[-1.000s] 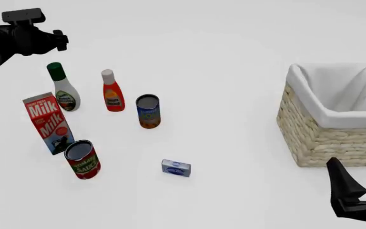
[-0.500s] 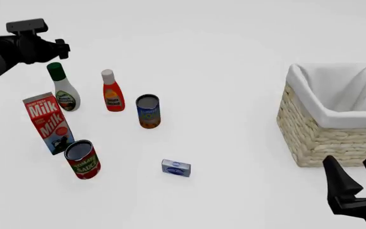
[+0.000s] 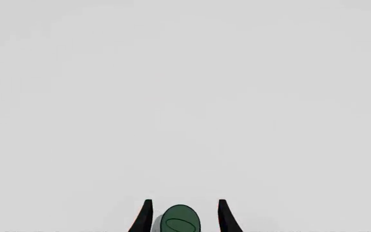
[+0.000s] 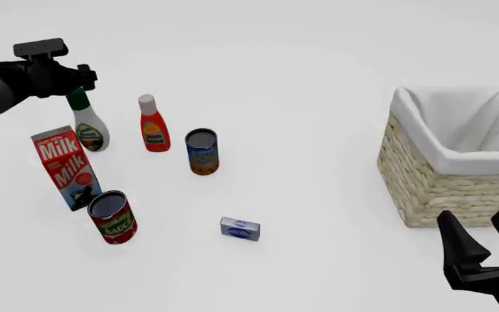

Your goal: Pick the salad dressing and place it in the basket.

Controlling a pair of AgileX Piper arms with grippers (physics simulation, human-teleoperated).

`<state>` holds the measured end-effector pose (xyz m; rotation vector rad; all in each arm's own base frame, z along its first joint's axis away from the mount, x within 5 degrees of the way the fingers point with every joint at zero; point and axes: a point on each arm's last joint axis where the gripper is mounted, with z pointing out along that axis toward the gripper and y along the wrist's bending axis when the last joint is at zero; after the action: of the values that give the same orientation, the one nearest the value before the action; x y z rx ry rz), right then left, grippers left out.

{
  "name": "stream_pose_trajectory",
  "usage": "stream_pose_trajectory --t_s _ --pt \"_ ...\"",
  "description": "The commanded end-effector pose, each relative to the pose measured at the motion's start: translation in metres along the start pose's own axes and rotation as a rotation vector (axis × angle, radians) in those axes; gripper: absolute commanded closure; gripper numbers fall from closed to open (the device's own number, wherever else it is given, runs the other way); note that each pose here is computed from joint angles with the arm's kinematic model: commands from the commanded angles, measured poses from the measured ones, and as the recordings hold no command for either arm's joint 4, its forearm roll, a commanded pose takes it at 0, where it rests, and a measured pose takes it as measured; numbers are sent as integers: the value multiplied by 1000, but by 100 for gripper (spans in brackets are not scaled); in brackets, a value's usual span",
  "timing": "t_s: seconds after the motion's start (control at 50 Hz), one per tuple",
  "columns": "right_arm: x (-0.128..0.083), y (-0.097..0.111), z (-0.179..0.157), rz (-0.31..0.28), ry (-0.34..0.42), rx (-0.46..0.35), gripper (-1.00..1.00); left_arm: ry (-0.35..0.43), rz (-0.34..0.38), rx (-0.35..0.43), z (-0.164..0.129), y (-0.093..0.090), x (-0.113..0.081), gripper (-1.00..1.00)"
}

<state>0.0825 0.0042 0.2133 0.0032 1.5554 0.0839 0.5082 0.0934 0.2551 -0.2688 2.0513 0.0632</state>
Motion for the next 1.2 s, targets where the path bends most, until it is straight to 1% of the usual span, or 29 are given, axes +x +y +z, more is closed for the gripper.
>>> stream_pose_trajectory --t_s 0.02,0.28,0.56,0.64,0.66,0.68,0.72,0.74,0.78,0.8,0.84,0.94,0.98,1.06,1.12,1.16,1.2 --pt "0 0 1 0 1 -4 -100 13 -9 -4 6 2 10 -100" --pt "0 1 2 -1 3 -7 -100 27 -16 -9 11 6 20 -100" --pt "0 1 2 2 3 -12 -100 30 -21 -13 10 8 22 -100" --pt "0 1 2 2 4 -12 -100 27 -13 -7 10 5 24 -100" --pt "0 1 2 1 4 -12 -100 23 -14 -13 10 9 23 -100" --pt "0 1 2 -1 3 -11 -100 18 -13 -13 9 8 22 100" --pt "0 1 2 1 3 -10 -100 -4 14 -13 3 9 19 100" --pt "0 1 2 1 4 -11 -100 -16 15 -17 -1 12 17 100" --pt "0 1 2 1 5 -12 -100 -15 9 -15 -1 11 17 100" --pt "0 1 2 1 6 -12 -100 -32 13 -17 -4 12 15 100" --pt "0 1 2 2 6 -11 -100 -40 18 -21 -6 15 14 100" --pt "0 1 2 1 5 -13 -100 -71 40 -27 -14 18 9 100" --pt "0 1 2 1 5 -12 -100 -90 63 -24 -19 16 7 100" --pt "0 1 2 1 5 -14 -100 -100 54 -34 -23 21 3 100" --pt "0 1 2 0 4 -15 -100 -116 60 -35 -30 21 -4 100" --pt "0 1 1 1 3 -14 -100 -123 62 -30 -36 18 -9 100" --pt "0 1 1 -1 3 -11 -100 -141 66 -29 -43 17 -19 100"
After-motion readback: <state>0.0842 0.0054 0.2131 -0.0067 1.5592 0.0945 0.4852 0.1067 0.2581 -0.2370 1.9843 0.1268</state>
